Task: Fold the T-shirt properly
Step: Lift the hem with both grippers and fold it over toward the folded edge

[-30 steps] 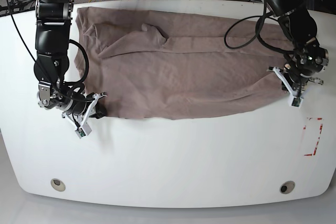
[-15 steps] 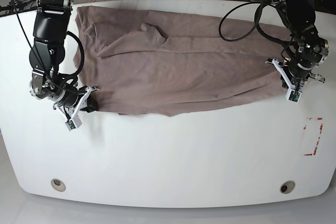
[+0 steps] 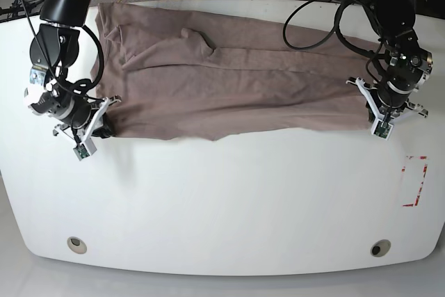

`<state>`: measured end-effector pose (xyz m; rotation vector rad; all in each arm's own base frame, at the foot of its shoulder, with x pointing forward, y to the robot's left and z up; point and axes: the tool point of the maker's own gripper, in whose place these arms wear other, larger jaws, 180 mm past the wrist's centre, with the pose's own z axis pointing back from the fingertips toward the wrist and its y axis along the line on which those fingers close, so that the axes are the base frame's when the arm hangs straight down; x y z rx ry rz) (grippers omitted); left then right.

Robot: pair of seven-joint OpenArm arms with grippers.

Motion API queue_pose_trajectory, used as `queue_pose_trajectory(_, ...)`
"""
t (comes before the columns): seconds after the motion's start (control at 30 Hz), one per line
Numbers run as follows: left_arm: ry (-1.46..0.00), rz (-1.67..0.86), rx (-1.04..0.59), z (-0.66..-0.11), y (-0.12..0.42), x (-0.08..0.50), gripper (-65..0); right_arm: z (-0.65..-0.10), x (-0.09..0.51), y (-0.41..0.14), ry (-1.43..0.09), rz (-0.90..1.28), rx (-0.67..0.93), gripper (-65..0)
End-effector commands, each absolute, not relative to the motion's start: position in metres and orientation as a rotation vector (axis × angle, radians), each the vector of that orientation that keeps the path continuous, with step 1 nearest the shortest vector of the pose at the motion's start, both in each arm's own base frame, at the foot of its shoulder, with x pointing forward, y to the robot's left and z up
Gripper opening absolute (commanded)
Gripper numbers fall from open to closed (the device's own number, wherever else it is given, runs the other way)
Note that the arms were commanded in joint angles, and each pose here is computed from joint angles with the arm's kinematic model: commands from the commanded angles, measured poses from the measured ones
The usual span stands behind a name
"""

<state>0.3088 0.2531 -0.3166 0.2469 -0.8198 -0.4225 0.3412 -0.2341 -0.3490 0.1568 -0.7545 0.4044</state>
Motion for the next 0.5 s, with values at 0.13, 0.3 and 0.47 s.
queue_pose_trajectory(0.13,-0.824,-0.444,0.297,-0.307,0.269,0.305,-65.0,-0.327,0.320,-0.244,-0.768,0.446,0.069,-65.0)
queue_pose_trajectory(0.3,-0.818,-0.409,0.322,-0.305,0.284,0.301,-65.0,-0.333,0.297,-0.246,-0.758,0.401,0.066,-65.0)
queue_pose_trajectory(0.47,-0.814,-0.389,0.343,-0.302,0.296,0.298,-65.0,-0.341,0.274,-0.244,-0.709,0.402,0.058,-65.0)
